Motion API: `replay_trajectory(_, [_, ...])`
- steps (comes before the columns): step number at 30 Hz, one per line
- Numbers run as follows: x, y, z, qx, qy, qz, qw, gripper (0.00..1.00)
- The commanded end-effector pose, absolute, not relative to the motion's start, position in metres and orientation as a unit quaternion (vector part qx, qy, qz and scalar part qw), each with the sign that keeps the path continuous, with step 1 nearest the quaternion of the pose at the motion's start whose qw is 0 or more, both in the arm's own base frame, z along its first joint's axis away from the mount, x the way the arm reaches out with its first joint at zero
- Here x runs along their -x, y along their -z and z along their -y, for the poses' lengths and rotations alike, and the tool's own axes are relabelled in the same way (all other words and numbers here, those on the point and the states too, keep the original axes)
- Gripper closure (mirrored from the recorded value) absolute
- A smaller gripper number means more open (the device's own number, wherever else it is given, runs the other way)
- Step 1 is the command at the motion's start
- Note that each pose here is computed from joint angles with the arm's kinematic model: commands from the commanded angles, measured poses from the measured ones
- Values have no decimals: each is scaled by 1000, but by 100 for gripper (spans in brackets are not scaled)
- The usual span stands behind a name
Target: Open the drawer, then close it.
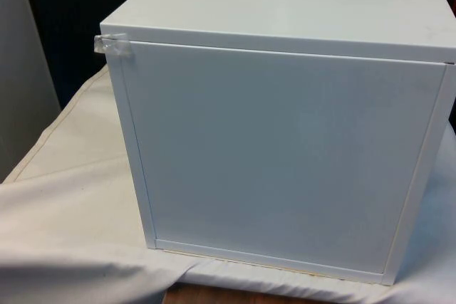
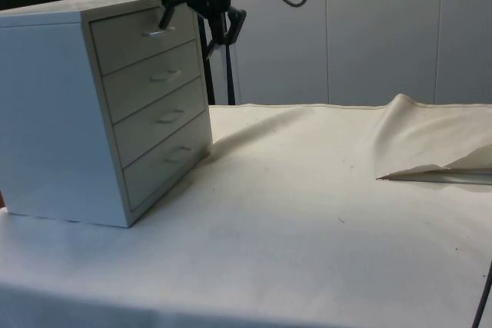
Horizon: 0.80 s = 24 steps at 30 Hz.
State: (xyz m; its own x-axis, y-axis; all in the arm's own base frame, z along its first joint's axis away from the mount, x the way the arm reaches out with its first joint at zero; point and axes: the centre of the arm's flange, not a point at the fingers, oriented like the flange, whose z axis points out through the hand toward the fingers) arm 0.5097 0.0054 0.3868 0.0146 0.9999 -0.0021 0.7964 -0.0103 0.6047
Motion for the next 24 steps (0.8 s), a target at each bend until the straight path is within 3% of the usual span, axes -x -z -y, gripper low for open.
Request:
replay_trajectory(1, [-513, -388, 0, -673, -225, -664, 235, 0])
replay_trajectory(20, [-520, -387, 2, -680, -224, -657, 238, 0])
replay_trajectory(24, [-521, -388, 2, -680, -224, -656, 238, 22])
